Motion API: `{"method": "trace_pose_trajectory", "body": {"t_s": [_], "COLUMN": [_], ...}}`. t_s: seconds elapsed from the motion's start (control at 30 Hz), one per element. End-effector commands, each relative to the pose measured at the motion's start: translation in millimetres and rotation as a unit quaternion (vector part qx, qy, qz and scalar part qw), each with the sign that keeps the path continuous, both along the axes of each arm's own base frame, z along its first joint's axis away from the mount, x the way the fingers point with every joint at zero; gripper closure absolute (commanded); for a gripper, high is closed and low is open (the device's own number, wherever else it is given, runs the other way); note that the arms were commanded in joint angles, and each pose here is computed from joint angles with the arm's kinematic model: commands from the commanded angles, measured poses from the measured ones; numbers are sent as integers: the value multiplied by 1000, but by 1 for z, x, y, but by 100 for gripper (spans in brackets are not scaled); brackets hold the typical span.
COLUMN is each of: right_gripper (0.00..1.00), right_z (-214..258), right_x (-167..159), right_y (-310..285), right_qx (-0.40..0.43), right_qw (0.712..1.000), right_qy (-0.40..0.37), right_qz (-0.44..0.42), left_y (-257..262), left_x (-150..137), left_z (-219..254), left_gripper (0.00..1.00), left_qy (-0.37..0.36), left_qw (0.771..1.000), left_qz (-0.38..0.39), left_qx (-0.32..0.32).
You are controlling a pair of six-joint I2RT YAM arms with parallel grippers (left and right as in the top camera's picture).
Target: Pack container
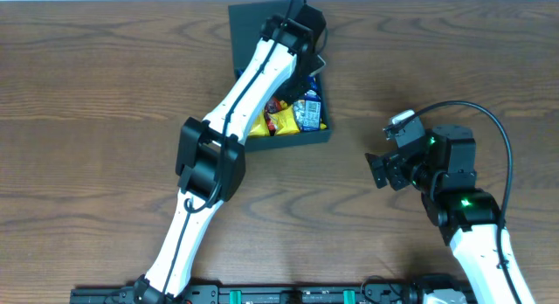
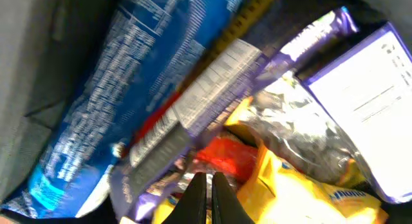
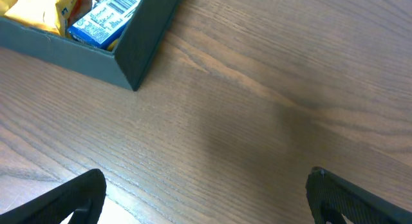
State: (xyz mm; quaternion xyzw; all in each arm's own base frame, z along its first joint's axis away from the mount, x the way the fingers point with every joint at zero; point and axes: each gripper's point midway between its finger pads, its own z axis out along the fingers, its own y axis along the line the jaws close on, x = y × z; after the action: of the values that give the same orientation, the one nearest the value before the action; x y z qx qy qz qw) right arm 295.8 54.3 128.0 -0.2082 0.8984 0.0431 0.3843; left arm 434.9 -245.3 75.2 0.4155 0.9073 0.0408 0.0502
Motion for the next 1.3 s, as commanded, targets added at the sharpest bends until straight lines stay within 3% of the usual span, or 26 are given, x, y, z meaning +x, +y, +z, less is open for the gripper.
{"method": "trace_pose_trajectory", "body": {"t_s": [0.0, 0.2, 0.43, 0.6, 0.83, 1.03, 1.27], "right_gripper": [1, 1, 1, 1, 1, 1, 1], "right_z": [0, 0, 0, 0, 0, 0, 0], "right_x": [0, 0, 0, 0, 0, 0, 0], "right_y": [-1, -1, -1, -1, -1, -1, -1], "right_qx": [0, 0, 0, 0, 0, 0, 0], "right_qw": [1000, 1000, 1000, 1000, 1000, 1000, 1000], "right_qy": [-2, -2, -2, -2, -2, -2, -2], "right_qz": [3, 3, 3, 3, 3, 3, 3], "left_y": [2, -7, 8, 12, 14, 43, 59], "left_x": [-3, 11, 9, 18, 19, 23, -8], "left_z": [-3, -4, -23, -15, 42, 81, 194], "left_gripper": [94, 94, 94, 94, 94, 94, 94], "left_qy": [2, -25, -23, -40, -89, -139, -224], "left_qw": [1000, 1000, 999, 999, 996, 988, 968], "left_qz": [6, 6, 5, 25, 29, 61, 109], "left_qx": [9, -8, 35, 23, 2, 41, -30]}}
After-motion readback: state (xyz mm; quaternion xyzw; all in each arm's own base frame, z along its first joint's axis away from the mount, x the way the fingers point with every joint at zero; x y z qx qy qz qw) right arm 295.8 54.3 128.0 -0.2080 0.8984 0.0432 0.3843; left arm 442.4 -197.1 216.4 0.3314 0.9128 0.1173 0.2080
